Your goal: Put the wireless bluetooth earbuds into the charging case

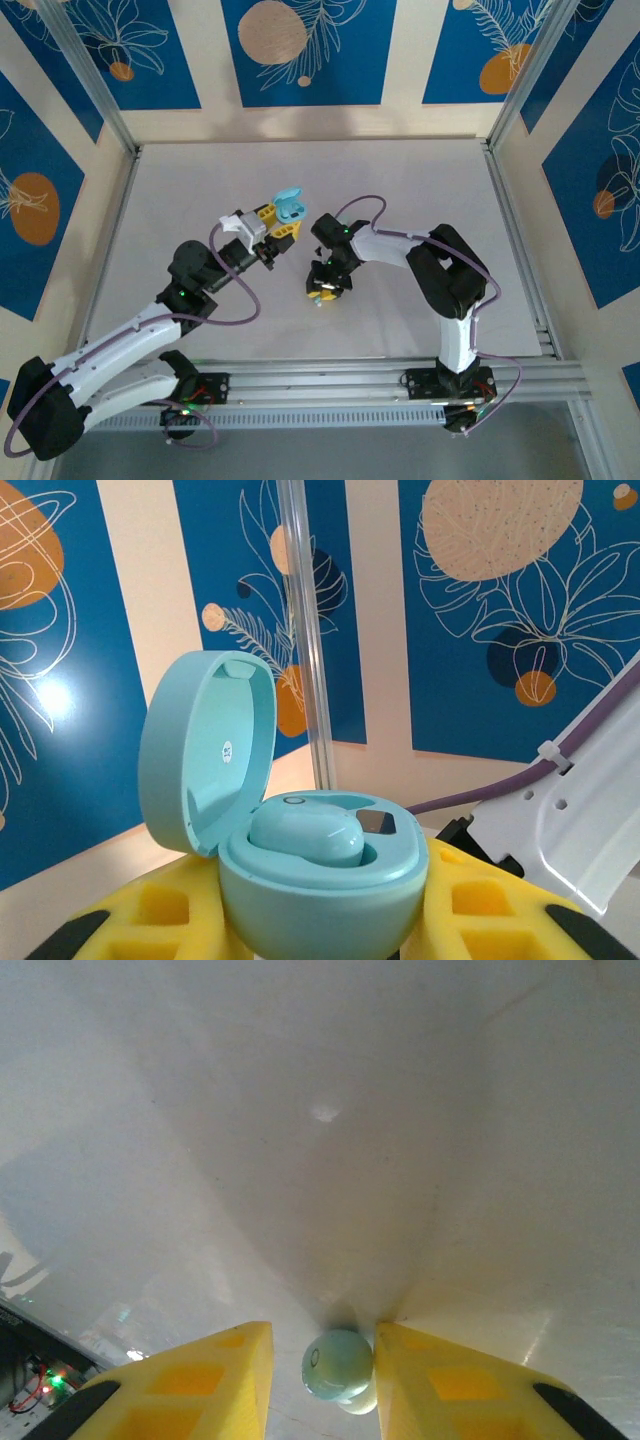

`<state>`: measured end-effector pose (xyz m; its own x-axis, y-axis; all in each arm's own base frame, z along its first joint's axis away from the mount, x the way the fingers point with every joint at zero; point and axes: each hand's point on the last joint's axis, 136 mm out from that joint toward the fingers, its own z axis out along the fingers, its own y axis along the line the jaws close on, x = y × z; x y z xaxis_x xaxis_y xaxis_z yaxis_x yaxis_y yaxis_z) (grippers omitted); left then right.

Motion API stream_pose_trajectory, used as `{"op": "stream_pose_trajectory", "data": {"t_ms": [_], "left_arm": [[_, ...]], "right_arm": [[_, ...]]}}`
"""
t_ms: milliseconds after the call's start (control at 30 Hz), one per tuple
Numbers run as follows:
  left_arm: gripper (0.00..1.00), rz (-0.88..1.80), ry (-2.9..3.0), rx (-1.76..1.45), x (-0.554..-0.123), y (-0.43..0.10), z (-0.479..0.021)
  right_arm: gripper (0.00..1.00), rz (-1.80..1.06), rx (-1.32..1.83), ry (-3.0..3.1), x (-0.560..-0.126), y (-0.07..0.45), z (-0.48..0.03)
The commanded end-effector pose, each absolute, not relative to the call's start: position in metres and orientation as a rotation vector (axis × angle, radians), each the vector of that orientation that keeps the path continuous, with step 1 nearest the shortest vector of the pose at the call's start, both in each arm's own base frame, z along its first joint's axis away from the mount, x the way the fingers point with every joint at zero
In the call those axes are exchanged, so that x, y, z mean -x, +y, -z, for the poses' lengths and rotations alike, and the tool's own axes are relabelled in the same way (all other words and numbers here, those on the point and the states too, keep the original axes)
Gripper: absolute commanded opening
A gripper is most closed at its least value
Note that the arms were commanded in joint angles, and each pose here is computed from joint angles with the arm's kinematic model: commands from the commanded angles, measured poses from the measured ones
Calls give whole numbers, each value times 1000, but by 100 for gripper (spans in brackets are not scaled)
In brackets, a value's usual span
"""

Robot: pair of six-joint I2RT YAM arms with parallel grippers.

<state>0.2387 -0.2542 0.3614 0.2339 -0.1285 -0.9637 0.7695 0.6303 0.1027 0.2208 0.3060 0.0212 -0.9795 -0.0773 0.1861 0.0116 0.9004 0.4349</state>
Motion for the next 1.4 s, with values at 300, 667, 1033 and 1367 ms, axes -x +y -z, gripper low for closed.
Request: {"op": "stream_pose_trajectory", "data": {"t_ms": [300, 667, 1033, 1367], "left_arm": [[27, 655, 1155, -655, -237, -252, -365], [27, 650, 1151, -649, -237, -250, -367], [27, 651, 1156, -651, -237, -251, -366], [27, 686, 1181, -682, -242, -262, -354]], "right_arm": [[29, 360, -187, -2926, -216, 299, -12], [27, 225, -311, -2947, -214, 297, -11], [21, 215, -355, -2959, -215, 297, -16], [20, 799, -146, -3092, -252, 274, -120]]}}
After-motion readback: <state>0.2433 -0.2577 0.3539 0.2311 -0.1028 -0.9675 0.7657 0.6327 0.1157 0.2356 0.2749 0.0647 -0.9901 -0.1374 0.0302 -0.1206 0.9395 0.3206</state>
